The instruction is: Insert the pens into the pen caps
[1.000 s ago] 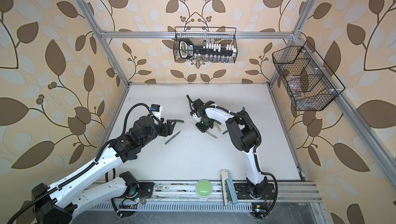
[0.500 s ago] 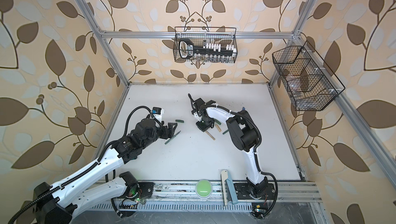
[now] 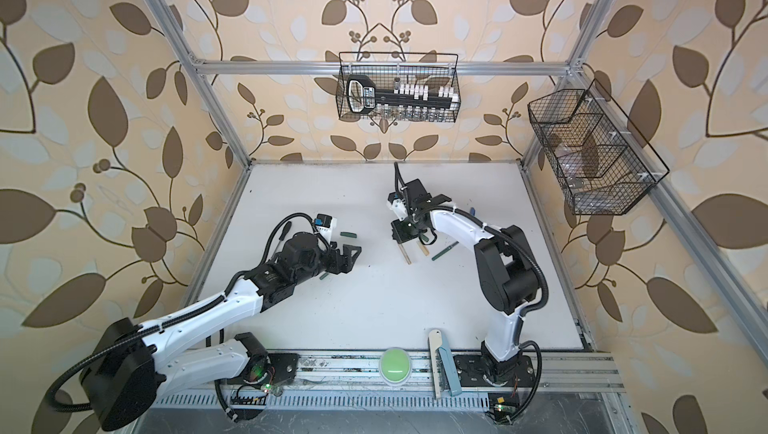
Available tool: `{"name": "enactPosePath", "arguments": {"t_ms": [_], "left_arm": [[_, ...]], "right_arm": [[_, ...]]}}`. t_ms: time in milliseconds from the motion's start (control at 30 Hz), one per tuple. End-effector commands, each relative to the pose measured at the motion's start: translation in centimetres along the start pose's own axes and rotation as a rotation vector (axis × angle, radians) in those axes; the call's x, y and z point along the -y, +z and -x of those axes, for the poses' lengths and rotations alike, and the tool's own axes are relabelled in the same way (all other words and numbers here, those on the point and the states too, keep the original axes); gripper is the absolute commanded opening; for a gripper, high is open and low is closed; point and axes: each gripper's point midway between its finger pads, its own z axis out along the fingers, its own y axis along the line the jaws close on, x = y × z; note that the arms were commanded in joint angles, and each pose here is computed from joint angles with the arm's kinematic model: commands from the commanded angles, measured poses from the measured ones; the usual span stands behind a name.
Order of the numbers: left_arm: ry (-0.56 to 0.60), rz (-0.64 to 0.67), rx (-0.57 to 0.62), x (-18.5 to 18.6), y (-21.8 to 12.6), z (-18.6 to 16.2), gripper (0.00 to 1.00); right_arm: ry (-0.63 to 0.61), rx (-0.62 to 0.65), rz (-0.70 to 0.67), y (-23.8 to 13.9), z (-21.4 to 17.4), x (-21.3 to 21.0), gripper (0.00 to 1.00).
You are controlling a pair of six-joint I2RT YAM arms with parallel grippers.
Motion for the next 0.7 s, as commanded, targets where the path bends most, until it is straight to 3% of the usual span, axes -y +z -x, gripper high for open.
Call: {"name": "enactPosePath", "arguments": {"t_ms": [0,300,667], "left_arm": [[-0.039,-0.174,0.074,3.3,1.1,2.0,0.90],[-0.087,-0.384,0.042,7.0,4.2,2.2,0.89],[-0.091,-0.435,-0.016,8.1,6.0,1.7,0.71]], "right_arm": [[0.043,0.198,0.169,-2.5,2.8,-2.7,0.00],[0.138,0.439,0.297,-6.6,3.7,-4.8,0.00],[0.152,0.470,0.365,-6.7,3.4,-6.1,0.00]]}}
